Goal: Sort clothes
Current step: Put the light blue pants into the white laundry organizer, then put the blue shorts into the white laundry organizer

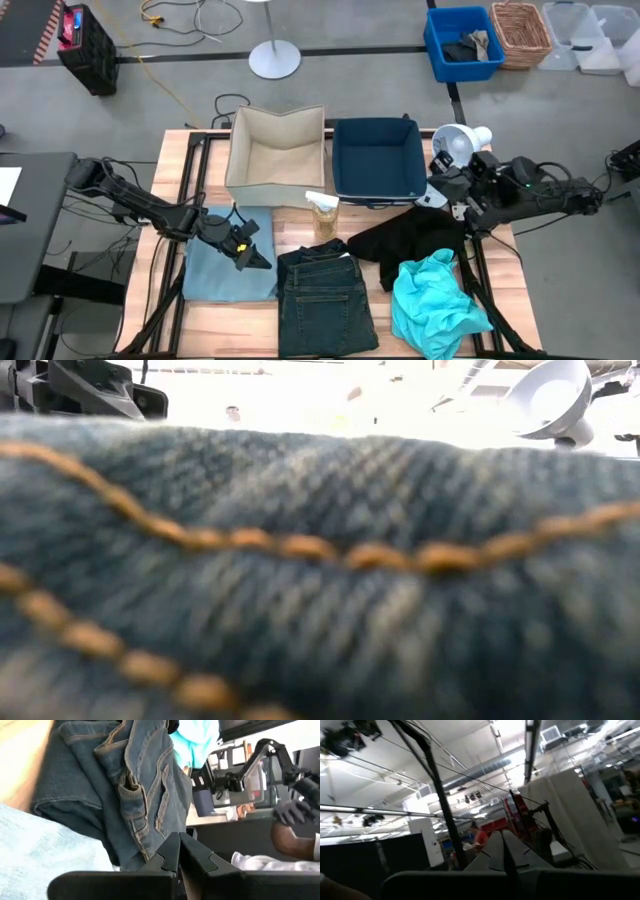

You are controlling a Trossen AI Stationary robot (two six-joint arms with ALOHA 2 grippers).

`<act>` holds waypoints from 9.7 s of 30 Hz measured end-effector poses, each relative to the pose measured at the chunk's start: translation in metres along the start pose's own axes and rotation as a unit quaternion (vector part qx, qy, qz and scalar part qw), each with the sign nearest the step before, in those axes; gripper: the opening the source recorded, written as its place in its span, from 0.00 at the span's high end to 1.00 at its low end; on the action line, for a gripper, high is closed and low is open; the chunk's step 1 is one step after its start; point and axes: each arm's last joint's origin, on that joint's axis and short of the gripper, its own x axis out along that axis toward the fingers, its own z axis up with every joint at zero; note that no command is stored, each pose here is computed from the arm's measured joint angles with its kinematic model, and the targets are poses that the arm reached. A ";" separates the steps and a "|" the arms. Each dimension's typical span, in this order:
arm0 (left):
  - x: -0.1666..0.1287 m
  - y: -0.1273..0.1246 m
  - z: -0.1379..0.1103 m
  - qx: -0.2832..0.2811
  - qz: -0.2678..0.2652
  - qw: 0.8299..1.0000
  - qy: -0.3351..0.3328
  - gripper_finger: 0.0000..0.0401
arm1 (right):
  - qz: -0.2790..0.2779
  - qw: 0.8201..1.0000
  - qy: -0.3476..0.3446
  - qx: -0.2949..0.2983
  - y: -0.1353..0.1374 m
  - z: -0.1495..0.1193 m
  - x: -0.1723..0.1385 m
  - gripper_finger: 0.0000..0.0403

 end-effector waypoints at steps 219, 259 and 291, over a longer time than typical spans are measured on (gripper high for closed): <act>-0.094 -0.174 0.158 0.206 0.582 0.694 -0.370 0.92 | -0.034 0.992 0.117 0.025 -0.002 -0.016 0.058 0.86; -0.059 -0.162 0.175 0.208 0.495 0.812 -0.229 0.41 | -0.034 0.992 0.118 0.029 -0.002 -0.017 0.058 0.86; -0.065 -0.212 0.148 0.338 0.325 0.847 -0.252 0.41 | -0.086 0.952 0.287 -0.064 0.003 -0.029 0.076 0.86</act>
